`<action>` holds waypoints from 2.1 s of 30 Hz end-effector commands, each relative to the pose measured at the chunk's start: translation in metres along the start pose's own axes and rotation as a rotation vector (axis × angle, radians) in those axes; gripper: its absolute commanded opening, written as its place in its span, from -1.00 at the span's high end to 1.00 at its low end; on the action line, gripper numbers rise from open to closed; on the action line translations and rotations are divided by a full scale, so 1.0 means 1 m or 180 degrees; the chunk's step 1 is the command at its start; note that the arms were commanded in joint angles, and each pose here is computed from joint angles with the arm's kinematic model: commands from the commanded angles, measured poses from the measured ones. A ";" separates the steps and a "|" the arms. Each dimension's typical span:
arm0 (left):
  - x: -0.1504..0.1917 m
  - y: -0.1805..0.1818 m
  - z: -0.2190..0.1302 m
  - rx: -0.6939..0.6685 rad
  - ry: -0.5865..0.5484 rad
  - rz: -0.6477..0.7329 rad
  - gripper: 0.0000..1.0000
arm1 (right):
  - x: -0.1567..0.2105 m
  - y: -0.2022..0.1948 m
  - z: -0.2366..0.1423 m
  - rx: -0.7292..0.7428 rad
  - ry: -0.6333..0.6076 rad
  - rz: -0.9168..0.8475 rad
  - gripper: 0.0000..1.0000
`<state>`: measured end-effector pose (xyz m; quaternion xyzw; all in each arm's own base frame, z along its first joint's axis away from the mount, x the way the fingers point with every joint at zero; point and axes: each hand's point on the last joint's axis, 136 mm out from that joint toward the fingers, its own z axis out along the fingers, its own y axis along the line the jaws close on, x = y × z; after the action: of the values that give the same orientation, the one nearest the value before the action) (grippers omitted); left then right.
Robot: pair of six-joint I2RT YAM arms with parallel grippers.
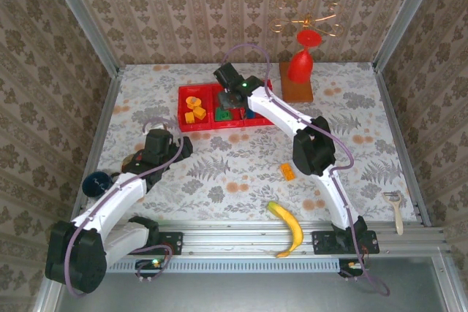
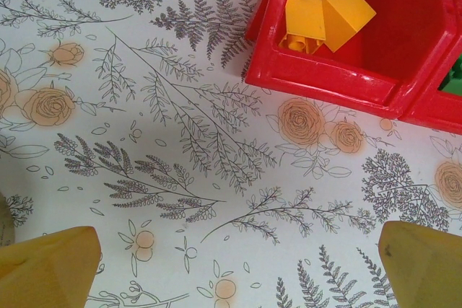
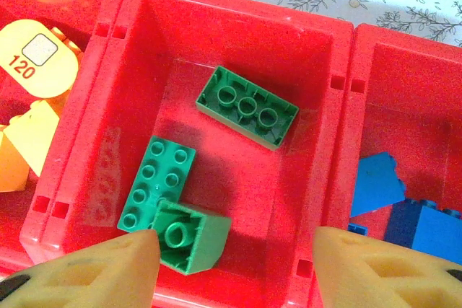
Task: Sort the legos into containers by color
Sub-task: Place the lego in the container, then pick up the lego from the bottom-center of the table.
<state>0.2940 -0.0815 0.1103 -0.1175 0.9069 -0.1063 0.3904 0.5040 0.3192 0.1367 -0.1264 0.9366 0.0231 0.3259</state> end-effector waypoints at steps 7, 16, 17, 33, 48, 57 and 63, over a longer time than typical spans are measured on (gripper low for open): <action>-0.002 -0.008 -0.002 0.0135 -0.0002 0.0011 -1.00 | -0.010 -0.012 -0.037 0.0133 -0.0150 0.0015 -0.24; 0.001 -0.057 -0.001 0.0468 -0.0001 0.0400 -1.00 | 0.018 -0.042 -0.075 0.0311 -0.0228 0.0314 -0.49; 0.002 -0.066 0.000 0.0529 0.0009 0.0475 -1.00 | 0.025 -0.047 -0.079 0.0348 -0.0219 0.0361 -0.52; 0.063 -0.215 -0.008 0.1681 0.0423 0.1935 -1.00 | 0.149 -0.179 -0.137 0.1019 0.0029 0.1441 -1.00; 0.167 -0.313 -0.014 0.2415 0.0937 0.3450 -1.00 | 0.237 -0.277 -0.167 0.1504 0.0208 0.2435 -1.00; 0.210 -0.329 -0.003 0.2382 0.1175 0.4204 -1.00 | 0.243 -0.282 -0.165 0.1466 0.0203 0.2521 -1.00; 0.217 -0.331 0.016 0.2080 0.1299 0.4362 -0.95 | 0.240 -0.282 -0.164 0.1428 0.0176 0.2535 -1.00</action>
<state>0.2027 -0.4693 0.0535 0.5917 0.7564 -0.1605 0.2281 0.2924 -0.0267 0.1252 0.3085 0.9078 -0.0711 0.2751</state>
